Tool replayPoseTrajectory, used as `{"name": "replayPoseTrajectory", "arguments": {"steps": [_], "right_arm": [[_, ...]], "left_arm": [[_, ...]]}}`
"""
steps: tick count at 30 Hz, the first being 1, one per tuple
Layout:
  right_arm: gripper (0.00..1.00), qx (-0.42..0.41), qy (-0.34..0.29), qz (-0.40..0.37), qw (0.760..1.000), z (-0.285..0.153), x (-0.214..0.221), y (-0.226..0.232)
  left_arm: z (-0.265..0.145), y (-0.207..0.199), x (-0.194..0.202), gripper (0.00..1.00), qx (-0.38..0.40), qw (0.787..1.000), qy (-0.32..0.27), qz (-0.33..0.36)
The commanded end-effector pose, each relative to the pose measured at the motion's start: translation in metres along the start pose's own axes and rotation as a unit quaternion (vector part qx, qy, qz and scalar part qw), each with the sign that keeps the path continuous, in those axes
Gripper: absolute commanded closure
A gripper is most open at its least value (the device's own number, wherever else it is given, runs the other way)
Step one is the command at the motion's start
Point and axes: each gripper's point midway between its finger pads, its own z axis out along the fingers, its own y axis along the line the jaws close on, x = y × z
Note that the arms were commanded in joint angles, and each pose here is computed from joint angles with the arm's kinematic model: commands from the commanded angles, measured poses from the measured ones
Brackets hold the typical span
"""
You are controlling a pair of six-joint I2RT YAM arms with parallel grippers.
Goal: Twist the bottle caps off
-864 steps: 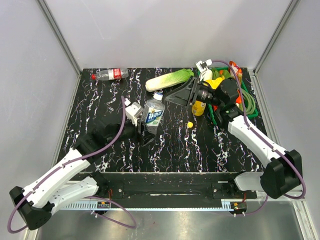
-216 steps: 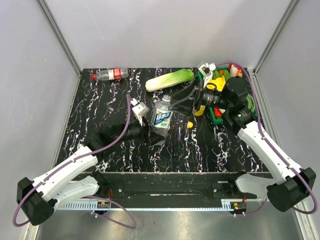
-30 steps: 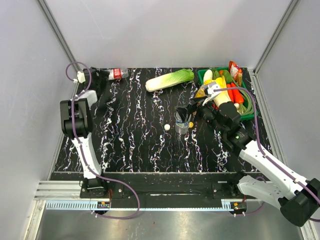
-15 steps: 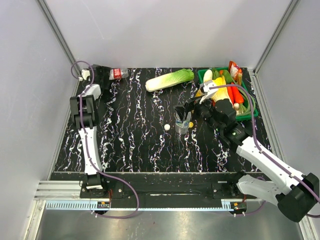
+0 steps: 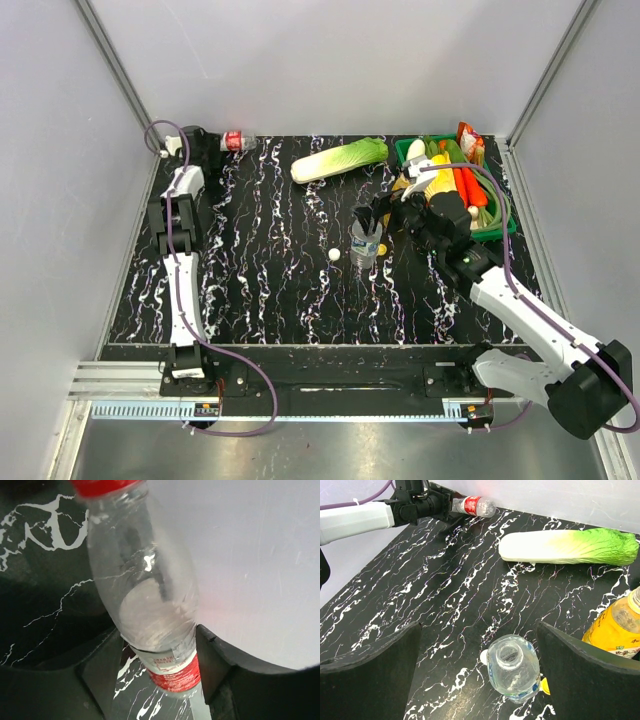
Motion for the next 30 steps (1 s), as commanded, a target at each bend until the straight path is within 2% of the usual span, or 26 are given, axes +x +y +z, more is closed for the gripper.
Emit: {"name": "replayPoseTrajectory", "arguments": {"steps": [1,4,9,11,18,24,26,28,30], "right_arm": [[0.00,-0.011,-0.028,0.002,1.000,0.000,-0.024,0.003],[0.00,-0.011,-0.027,0.004,1.000,0.001,-0.024,0.002],[0.00,-0.018,-0.028,0.008,0.999,0.000,-0.026,0.005],[0.00,-0.021,-0.029,0.009,0.999,-0.001,-0.029,0.006],[0.00,-0.042,-0.038,0.018,0.998,-0.009,-0.040,0.017],[0.00,-0.064,-0.049,0.028,0.996,-0.021,-0.055,0.029],[0.00,-0.072,-0.051,0.033,0.996,-0.024,-0.060,0.033],[0.00,-0.081,-0.052,0.036,0.995,-0.026,-0.064,0.038],[0.00,-0.083,-0.052,0.042,0.994,-0.026,-0.066,0.039]], "left_arm": [[0.006,0.010,0.000,0.44,-0.008,1.000,0.006,0.008],[0.002,0.001,-0.004,0.51,0.007,1.000,0.004,0.026],[-0.019,-0.023,-0.010,0.52,0.051,0.997,-0.006,0.056],[-0.036,-0.048,-0.014,0.52,0.079,0.994,-0.012,0.074],[-0.109,-0.087,-0.011,0.53,0.169,0.976,-0.013,0.138],[-0.182,-0.084,0.011,0.55,0.219,0.956,0.025,0.191],[-0.200,-0.079,0.019,0.55,0.213,0.954,0.020,0.210],[-0.221,-0.084,0.035,0.55,0.239,0.946,0.046,0.213],[-0.235,-0.077,0.051,0.55,0.246,0.948,0.063,0.193]]}}
